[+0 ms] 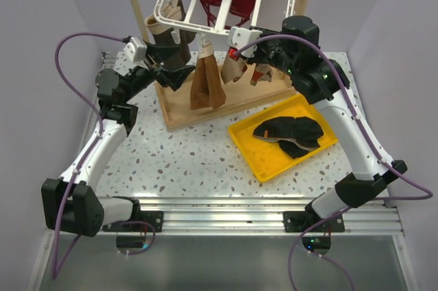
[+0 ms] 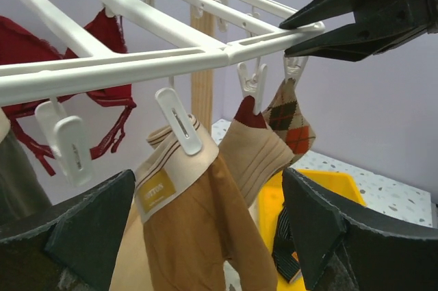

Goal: Remove the underwear clipped to the hanger

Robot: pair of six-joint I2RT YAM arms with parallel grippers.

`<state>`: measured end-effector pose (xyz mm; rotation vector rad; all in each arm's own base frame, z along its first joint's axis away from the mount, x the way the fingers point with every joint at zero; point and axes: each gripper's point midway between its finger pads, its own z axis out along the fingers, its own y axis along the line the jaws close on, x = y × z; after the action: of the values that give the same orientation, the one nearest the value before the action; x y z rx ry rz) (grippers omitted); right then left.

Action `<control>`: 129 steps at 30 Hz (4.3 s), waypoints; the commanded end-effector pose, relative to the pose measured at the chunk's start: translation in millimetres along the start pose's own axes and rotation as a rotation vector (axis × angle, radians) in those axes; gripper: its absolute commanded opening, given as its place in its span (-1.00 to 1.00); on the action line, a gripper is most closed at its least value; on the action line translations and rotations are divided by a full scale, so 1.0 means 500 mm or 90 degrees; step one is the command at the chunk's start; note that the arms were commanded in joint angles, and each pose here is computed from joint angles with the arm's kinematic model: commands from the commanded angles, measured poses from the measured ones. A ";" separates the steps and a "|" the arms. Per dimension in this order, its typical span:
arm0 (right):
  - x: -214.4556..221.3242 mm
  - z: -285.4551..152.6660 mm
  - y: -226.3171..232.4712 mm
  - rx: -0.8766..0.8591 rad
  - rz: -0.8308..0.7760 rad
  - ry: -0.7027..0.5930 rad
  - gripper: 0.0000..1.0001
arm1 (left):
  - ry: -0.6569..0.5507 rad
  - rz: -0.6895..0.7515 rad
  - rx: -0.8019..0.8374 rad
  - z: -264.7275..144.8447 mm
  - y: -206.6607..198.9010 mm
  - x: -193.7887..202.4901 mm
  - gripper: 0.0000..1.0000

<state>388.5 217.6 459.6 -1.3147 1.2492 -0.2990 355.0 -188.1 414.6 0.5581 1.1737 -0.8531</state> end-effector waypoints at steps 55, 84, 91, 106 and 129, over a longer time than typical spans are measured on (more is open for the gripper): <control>0.026 -0.061 -0.074 0.038 0.021 -0.027 -0.32 | -0.154 -0.185 0.169 0.165 -0.007 0.004 0.73; 0.023 -0.066 -0.068 0.033 0.028 -0.035 -0.32 | -0.149 -0.317 0.150 0.208 0.000 0.000 0.34; 0.024 -0.067 -0.066 0.033 0.028 -0.033 -0.32 | -0.169 -0.329 0.160 0.204 -0.006 -0.020 -0.40; 0.026 -0.069 -0.063 0.033 0.029 -0.032 -0.31 | -0.164 -0.321 0.158 0.179 -0.028 -0.035 0.58; 0.006 -0.109 -0.064 0.019 0.046 -0.045 0.71 | 0.127 -0.041 -0.212 -0.096 -0.024 0.096 1.00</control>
<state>384.9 182.8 467.8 -1.2833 1.2689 -0.2451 325.6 -198.2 385.9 0.3296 1.3904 -0.8677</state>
